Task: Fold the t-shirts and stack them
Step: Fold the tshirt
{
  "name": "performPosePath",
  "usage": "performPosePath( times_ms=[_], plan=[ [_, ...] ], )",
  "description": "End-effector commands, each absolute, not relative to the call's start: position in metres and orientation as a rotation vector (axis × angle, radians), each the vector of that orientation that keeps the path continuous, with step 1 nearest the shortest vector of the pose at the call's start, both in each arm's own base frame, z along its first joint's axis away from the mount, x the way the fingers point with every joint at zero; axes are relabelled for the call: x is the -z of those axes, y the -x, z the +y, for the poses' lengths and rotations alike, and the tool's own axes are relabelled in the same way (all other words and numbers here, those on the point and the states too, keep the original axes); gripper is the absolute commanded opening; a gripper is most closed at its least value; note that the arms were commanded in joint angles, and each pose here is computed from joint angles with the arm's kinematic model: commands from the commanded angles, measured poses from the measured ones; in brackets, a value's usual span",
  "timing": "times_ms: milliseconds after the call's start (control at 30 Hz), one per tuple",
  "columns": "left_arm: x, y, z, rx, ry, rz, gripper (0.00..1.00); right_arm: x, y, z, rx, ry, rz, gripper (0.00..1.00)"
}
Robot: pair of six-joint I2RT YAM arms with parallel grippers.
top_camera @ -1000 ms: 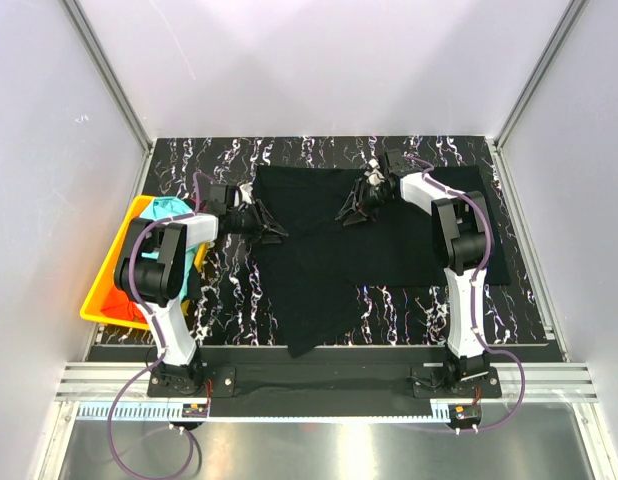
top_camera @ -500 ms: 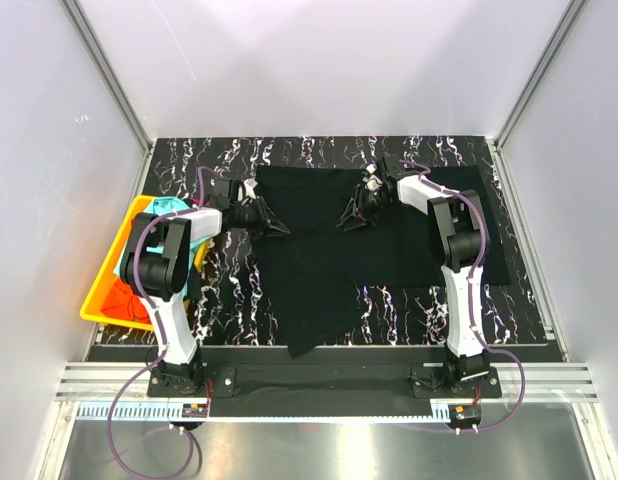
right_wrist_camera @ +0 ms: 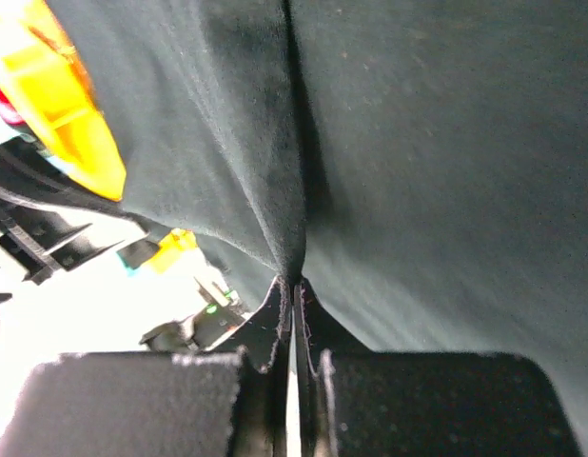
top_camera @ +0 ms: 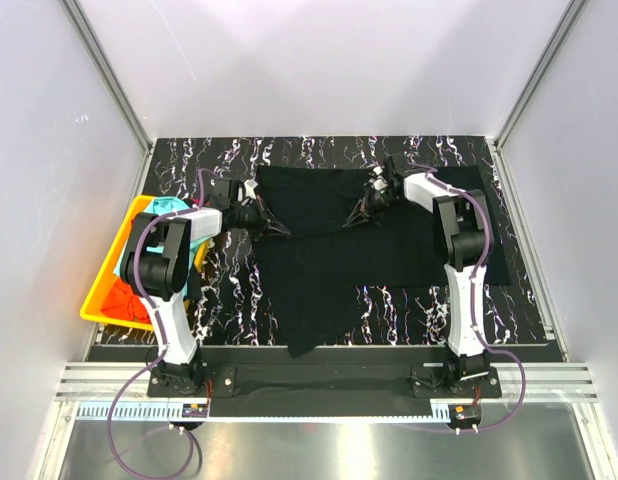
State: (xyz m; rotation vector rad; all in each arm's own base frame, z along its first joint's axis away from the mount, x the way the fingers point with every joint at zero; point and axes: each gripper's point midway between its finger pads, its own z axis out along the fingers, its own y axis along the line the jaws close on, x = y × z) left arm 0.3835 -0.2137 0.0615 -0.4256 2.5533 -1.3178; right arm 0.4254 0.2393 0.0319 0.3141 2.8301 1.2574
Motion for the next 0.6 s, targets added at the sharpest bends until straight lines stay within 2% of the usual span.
performPosePath(
  times_ms=[0,167,200,233,300,333,433,500,567],
  plan=[
    [-0.089,-0.385,-0.216,1.392,0.392,2.490,0.00,-0.080,-0.431,0.235,-1.392,-0.296,2.776,0.00],
    [-0.085,-0.382,-0.213,1.407,0.446,2.508,0.00,-0.078,-0.427,0.234,-1.405,-0.258,2.852,0.00],
    [-0.084,-0.380,-0.214,1.407,0.450,2.518,0.01,-0.079,-0.426,0.233,-1.399,-0.242,2.860,0.06],
    [-0.082,-0.379,-0.213,1.406,0.457,2.528,0.07,-0.077,-0.425,0.232,-1.391,-0.242,2.871,0.15],
    [-0.080,-0.378,-0.211,1.379,0.432,2.546,0.14,-0.073,-0.422,0.232,-1.394,-0.210,2.883,0.24],
    [-0.080,-0.376,-0.208,1.354,0.440,2.571,0.21,-0.072,-0.419,0.230,-1.383,-0.211,2.901,0.32],
    [-0.084,-0.377,-0.192,1.211,0.377,2.590,0.34,-0.064,-0.416,0.212,-1.171,-0.152,2.952,0.46],
    [-0.086,-0.381,-0.178,1.084,0.382,2.589,0.40,-0.055,-0.420,0.193,-0.954,-0.139,2.976,0.48],
    [-0.107,-0.391,-0.171,1.036,0.327,2.522,0.42,-0.060,-0.424,0.184,-0.860,-0.132,2.958,0.49]
  ],
)
